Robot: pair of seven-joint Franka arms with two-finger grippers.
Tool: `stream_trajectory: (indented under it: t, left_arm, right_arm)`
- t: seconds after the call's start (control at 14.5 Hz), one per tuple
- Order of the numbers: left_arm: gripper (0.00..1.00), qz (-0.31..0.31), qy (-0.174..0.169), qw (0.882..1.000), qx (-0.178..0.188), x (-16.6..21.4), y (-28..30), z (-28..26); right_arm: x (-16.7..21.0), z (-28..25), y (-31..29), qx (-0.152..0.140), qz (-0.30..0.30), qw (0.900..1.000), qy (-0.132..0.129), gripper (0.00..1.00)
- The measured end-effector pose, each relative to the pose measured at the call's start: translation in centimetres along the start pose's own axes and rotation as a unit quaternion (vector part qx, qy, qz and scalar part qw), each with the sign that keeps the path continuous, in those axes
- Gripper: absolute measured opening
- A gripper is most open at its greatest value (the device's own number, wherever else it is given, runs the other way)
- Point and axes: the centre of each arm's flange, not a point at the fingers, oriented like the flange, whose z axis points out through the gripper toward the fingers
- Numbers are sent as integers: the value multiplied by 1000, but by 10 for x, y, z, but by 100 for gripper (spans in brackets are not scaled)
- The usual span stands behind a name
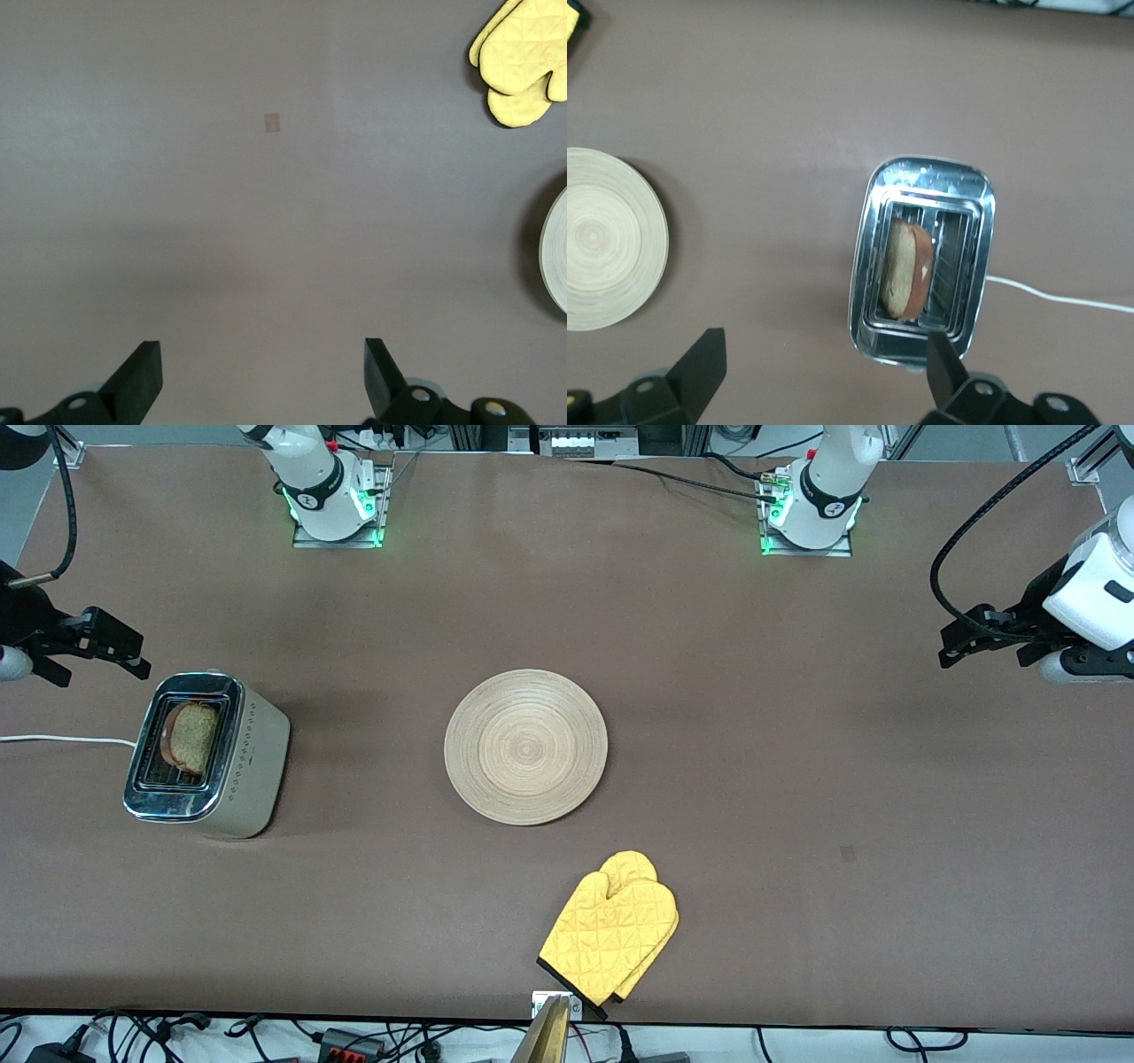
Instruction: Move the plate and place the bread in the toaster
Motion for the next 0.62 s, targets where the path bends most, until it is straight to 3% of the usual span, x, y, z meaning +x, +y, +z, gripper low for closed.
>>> stream_trajectory:
  t: [0.21,0.62]
  left_arm:
    - [100,-1,-1,1000,0,0,-1,0]
    - [100,-2,-1,1000,0,0,-2,0]
  right_arm:
    - [-7,6,1,4,2,999,-32,100]
    - [-11,3,-5,5,-1,999,-36,100]
